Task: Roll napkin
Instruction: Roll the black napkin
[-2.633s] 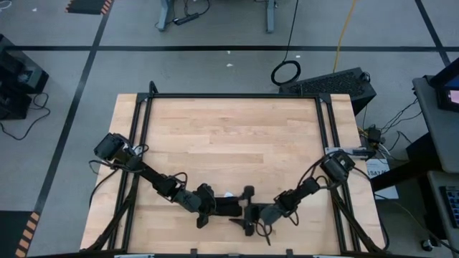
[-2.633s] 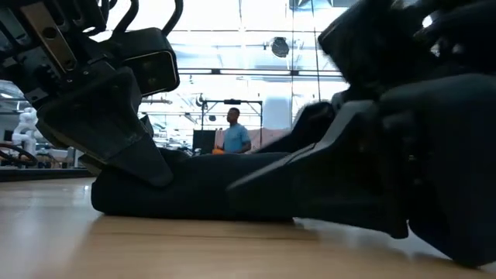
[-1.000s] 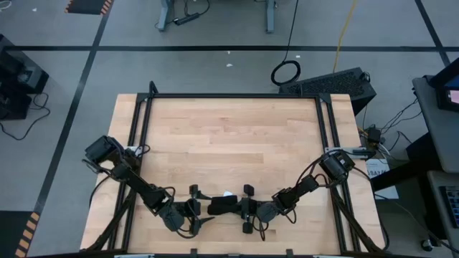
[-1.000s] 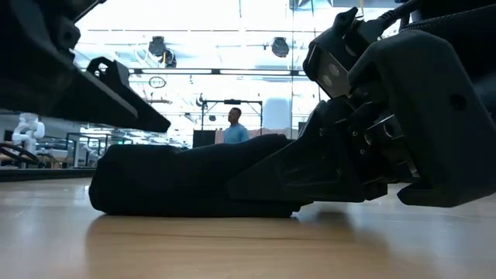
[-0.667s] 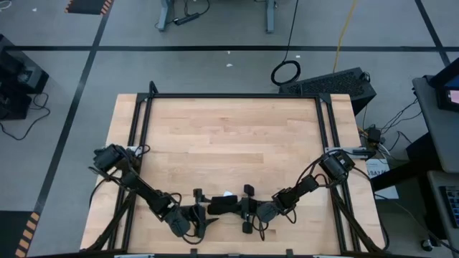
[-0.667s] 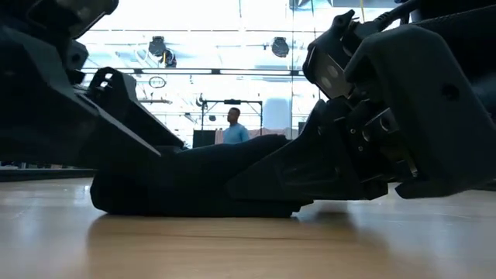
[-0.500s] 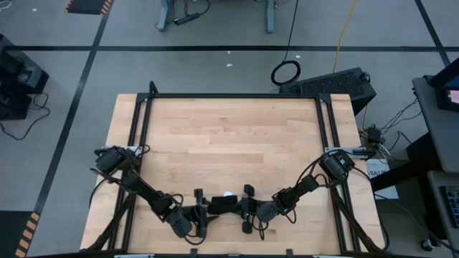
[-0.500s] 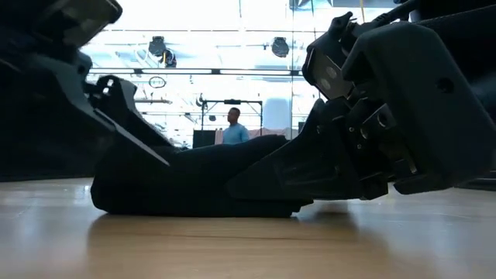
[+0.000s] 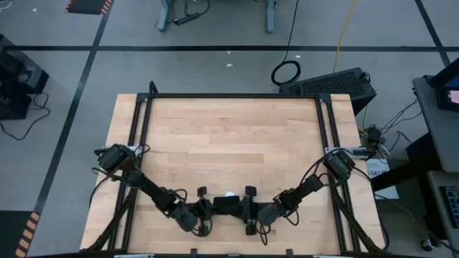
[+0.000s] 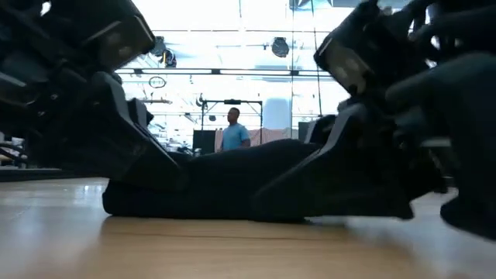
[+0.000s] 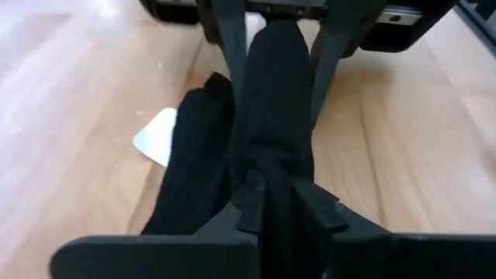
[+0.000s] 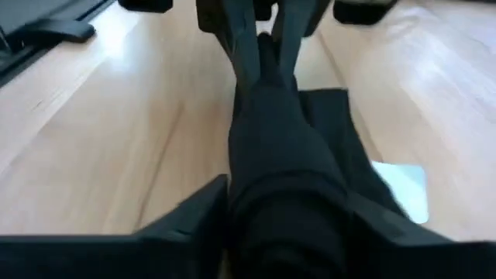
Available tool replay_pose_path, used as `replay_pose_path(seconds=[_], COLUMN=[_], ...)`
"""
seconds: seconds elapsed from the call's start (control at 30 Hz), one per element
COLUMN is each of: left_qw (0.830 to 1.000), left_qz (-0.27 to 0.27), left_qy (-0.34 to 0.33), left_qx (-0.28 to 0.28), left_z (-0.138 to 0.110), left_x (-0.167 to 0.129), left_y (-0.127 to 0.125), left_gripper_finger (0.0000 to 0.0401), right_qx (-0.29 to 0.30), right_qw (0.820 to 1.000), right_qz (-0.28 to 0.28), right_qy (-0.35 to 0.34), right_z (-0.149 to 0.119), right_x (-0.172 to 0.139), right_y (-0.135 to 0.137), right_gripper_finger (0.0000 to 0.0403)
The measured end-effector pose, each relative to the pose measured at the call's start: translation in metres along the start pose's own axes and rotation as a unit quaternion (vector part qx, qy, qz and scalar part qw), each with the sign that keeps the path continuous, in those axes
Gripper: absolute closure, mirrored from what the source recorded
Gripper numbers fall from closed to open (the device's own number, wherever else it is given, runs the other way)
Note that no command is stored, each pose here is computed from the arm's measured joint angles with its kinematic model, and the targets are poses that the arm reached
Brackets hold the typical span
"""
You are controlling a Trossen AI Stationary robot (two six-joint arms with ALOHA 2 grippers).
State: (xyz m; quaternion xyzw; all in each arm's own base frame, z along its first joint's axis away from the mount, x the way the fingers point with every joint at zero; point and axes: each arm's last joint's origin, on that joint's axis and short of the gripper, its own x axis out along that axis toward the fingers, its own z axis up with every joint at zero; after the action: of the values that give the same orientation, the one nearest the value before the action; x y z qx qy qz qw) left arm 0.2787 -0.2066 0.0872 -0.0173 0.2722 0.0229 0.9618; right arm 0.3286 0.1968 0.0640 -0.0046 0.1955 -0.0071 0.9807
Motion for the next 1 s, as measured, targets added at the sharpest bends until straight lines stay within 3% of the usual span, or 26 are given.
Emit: replay_pose_path(seconds=[0.17,0.3,0.47,0.7,1.0], left_qw=[0.999,0.997,0.993,0.976,0.952], left_qz=[-0.019,-0.044,-0.067,-0.111,-0.150], left_qy=[0.014,0.026,0.037,0.069,0.103], left_qx=[-0.039,-0.059,-0.092,-0.174,-0.246], left_z=[0.004,0.009,0.018,0.028,0.033], left_x=[0.005,0.010,0.014,0.022,0.029], left_y=[0.006,0.012,0.023,0.040,0.053], left_gripper_finger=[0.0347,0.0358,0.0361,0.0358,0.0357], right_qx=[-0.067,-0.147,-0.192,-0.187,-0.227], right_qw=[0.997,0.988,0.981,0.982,0.973], right_qz=[-0.016,-0.029,-0.021,-0.009,-0.045], right_qy=[0.025,0.034,0.013,0.027,-0.011], right_z=[0.018,0.034,0.049,0.023,0.004], right_x=[-0.016,-0.036,-0.056,-0.053,-0.039], right_y=[0.002,0.009,0.022,0.034,0.039], right_gripper_finger=[0.0135,0.0085,0.0089,0.0129,0.0091])
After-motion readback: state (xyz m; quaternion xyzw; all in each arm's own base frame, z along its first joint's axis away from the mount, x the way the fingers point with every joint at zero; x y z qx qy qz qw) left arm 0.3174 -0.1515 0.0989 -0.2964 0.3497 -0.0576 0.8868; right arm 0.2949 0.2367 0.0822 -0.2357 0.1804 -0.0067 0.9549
